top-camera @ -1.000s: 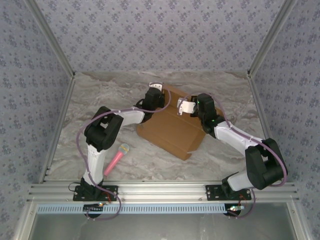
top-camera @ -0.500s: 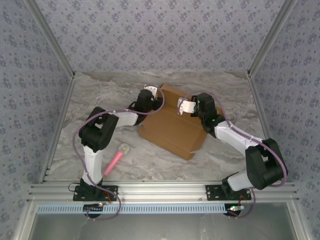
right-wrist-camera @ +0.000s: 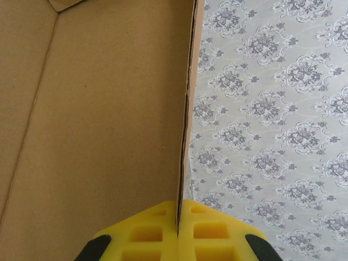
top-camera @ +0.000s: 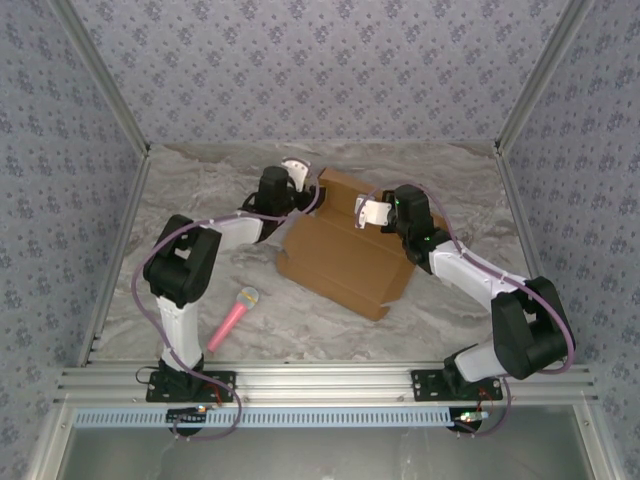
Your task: Fold the paper box
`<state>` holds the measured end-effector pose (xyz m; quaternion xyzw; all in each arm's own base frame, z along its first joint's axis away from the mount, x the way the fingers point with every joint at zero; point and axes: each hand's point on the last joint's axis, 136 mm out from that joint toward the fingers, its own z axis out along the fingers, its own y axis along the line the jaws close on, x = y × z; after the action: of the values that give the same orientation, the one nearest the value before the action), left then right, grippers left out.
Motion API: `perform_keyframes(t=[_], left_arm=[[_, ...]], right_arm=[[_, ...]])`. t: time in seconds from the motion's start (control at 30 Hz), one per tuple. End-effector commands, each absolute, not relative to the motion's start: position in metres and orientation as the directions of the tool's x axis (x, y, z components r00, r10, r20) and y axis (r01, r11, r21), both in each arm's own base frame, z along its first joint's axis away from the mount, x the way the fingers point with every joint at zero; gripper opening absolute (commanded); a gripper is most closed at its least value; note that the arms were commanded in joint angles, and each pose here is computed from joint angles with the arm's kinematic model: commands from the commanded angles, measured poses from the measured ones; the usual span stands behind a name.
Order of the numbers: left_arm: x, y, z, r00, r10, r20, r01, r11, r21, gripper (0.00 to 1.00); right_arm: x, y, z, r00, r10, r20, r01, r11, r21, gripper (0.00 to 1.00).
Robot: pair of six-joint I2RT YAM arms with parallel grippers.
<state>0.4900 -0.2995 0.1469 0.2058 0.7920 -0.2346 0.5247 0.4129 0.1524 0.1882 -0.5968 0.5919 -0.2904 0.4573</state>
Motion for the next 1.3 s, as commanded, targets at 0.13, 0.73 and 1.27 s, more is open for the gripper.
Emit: perform_keyframes(t=[0.13,0.73,1.27], left_arm=[[0.494,-0.323,0.151,-0.316,0.113,-0.942,0.631,0.767,-0.119,0.51],[0.496,-0.321,0.149,-0.281,0.069,-0.957,0.614,0.779,-0.124,0.17],[0.483,-0.281,0.163,-0.301,0.038,-0.953,0.476,0.872,-0.116,0.0]], right_arm=[[0.407,0.152,0.167,0.128,-0.975,-0.179,-0.522,0.088,-0.848,0.0],[0.409,0.152,0.168,0.121,-0.975,-0.186,-0.521,0.097,-0.848,0.0],[0.407,0.166,0.217,0.061,-0.908,-0.415,-0.497,0.333,-0.802,0.49]])
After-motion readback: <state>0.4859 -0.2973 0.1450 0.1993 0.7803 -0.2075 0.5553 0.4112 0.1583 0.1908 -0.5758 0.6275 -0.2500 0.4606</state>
